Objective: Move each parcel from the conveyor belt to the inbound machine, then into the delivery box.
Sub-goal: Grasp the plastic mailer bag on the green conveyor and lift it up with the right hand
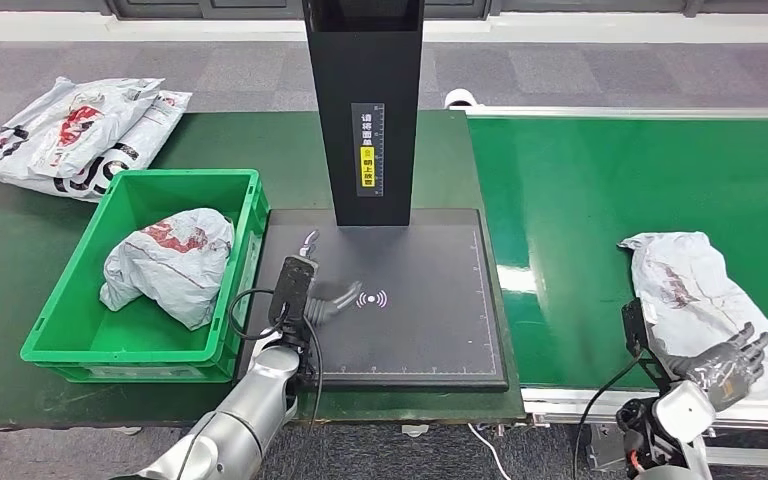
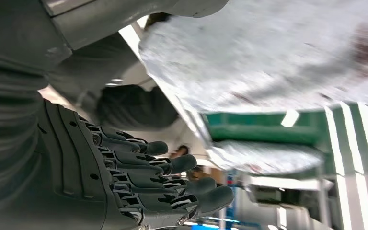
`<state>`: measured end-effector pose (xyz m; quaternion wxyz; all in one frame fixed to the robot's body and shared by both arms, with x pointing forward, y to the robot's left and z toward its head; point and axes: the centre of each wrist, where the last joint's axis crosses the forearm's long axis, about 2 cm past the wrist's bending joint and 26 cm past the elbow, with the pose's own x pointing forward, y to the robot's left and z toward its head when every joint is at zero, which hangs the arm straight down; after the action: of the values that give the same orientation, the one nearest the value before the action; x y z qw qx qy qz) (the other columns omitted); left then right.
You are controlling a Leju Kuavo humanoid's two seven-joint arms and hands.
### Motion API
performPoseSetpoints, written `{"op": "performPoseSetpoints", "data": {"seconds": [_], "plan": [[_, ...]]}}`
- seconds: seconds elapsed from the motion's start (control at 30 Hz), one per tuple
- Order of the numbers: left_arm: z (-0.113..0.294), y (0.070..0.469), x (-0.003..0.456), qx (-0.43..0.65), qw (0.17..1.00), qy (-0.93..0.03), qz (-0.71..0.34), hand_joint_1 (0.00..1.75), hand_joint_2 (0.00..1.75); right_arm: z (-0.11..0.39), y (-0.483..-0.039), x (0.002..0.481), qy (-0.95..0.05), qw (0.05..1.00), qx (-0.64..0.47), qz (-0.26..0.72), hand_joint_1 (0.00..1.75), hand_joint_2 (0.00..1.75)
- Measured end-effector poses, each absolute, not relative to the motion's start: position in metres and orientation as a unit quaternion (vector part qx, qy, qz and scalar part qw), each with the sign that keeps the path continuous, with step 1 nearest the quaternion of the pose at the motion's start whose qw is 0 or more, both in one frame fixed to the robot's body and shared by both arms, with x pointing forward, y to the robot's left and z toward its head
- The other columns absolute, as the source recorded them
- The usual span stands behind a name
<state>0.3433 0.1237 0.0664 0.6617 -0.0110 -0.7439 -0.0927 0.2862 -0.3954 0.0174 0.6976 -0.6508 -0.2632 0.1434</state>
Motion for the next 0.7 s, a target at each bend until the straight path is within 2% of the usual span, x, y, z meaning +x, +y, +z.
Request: {"op": "performPoseSetpoints", "data": {"seconds": [0.27,0.63,0.7], "plan": [[0.065,0.123,0.342,-0.012,0.662,-0.743,-0.097,0.0,1.75,-0.008,-0.396,0.27,-0.175,0.726,-0.627,0.221,0.0,1.75],[0.065,0.123,0.341,-0.019,0.664,-0.74,-0.103,0.0,1.75,-0.014,-0.402,0.269,-0.07,0.764,-0.571,0.293,0.0,1.75],[0.065,0.122,0.341,-0.021,0.666,-0.739,-0.105,0.0,1.75,-0.013,-0.403,0.271,-0.052,0.772,-0.555,0.305,0.87,1.75]]}}
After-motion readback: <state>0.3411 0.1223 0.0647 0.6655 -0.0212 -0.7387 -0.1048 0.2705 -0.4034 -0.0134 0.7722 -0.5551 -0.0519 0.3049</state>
